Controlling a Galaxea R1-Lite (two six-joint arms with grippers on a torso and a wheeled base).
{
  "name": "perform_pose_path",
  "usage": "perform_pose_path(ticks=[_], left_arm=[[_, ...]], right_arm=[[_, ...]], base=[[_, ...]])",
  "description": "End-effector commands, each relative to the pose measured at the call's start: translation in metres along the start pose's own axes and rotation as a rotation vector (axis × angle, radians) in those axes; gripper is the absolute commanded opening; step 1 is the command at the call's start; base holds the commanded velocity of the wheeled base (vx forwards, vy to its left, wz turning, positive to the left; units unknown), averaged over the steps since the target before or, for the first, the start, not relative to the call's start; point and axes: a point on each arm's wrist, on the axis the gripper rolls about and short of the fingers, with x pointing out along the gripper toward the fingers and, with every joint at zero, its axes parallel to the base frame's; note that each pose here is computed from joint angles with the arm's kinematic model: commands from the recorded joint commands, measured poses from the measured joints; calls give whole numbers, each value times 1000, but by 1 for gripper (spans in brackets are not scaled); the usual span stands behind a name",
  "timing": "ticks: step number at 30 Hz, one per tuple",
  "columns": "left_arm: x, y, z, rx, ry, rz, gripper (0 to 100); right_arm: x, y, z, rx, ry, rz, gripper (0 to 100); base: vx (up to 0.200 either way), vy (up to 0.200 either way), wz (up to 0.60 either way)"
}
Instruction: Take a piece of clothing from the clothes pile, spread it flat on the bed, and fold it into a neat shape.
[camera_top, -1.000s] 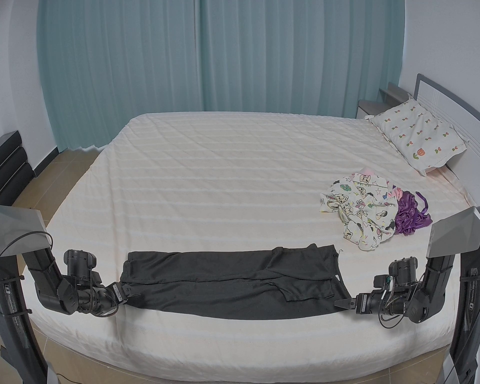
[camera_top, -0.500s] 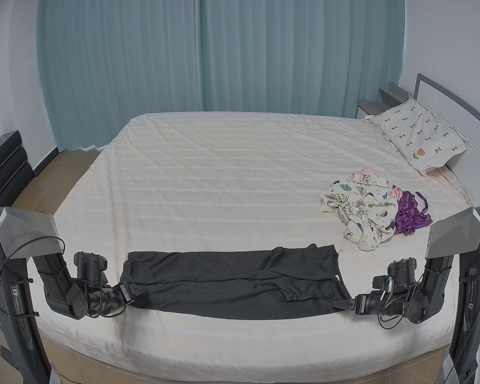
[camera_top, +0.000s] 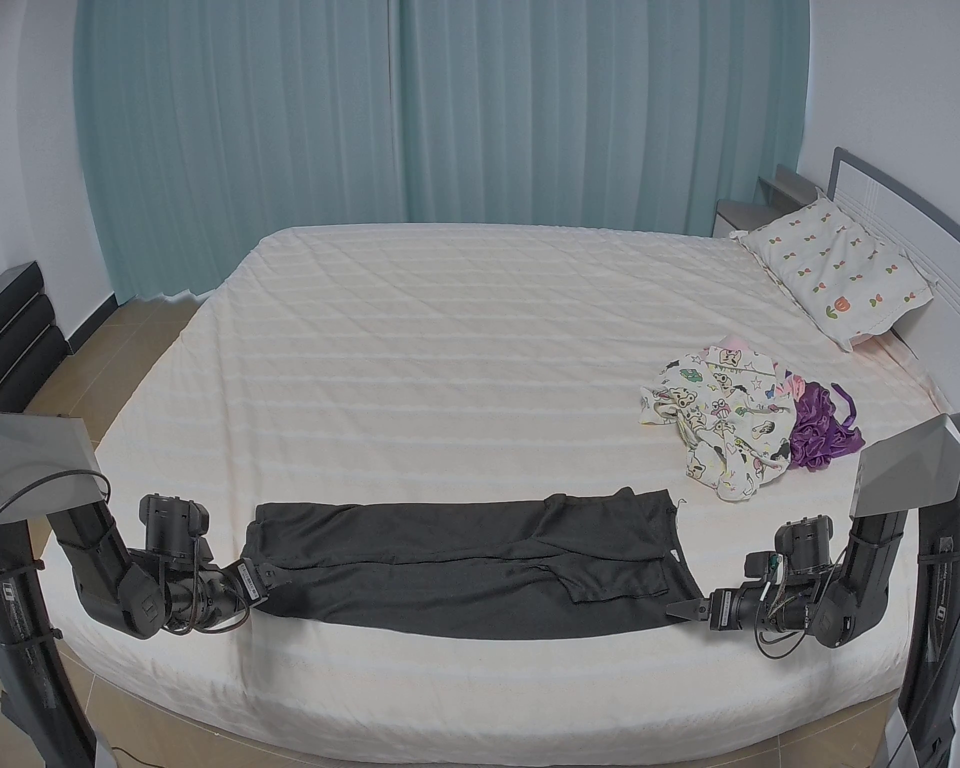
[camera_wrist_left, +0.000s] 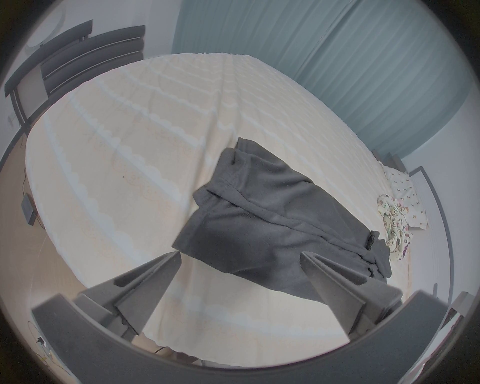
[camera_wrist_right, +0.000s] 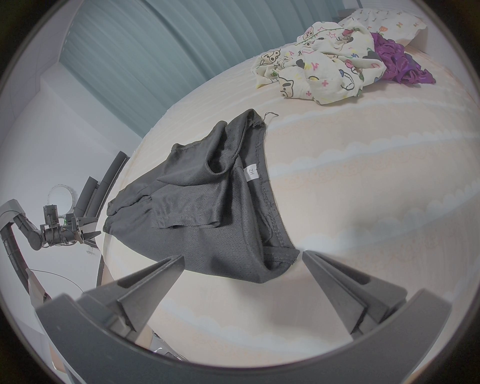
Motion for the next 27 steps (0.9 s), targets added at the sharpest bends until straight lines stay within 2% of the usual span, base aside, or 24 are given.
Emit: perform_pose_path(ticks=[1,6,10,14,17,18,27], left_arm=[[15,5,-11,7,59,30,100],[26,10,-15,15,66,75,100],[27,9,-15,23,60,73,100],[36,7,-14,35,21,62,100],[43,9,-14,34,-36,87,100],[43,9,-15,34,-39,92,0],[40,14,-19,22,-32,118,0]], right_arm=[[1,1,-1,-1,3,2,100],[1,1,0,-2,1,2,100],[1,1,0,-3,0,3,100],[1,1,0,2,0,4,100],[1,2,0,2,-1,8,100],[1,2,0,0,1,10,100],[7,9,-3,-13,14,19,100]], base=[[0,0,0],[0,0,0],[0,0,0],[0,0,0],[0,0,0],[0,0,0],[0,0,0]])
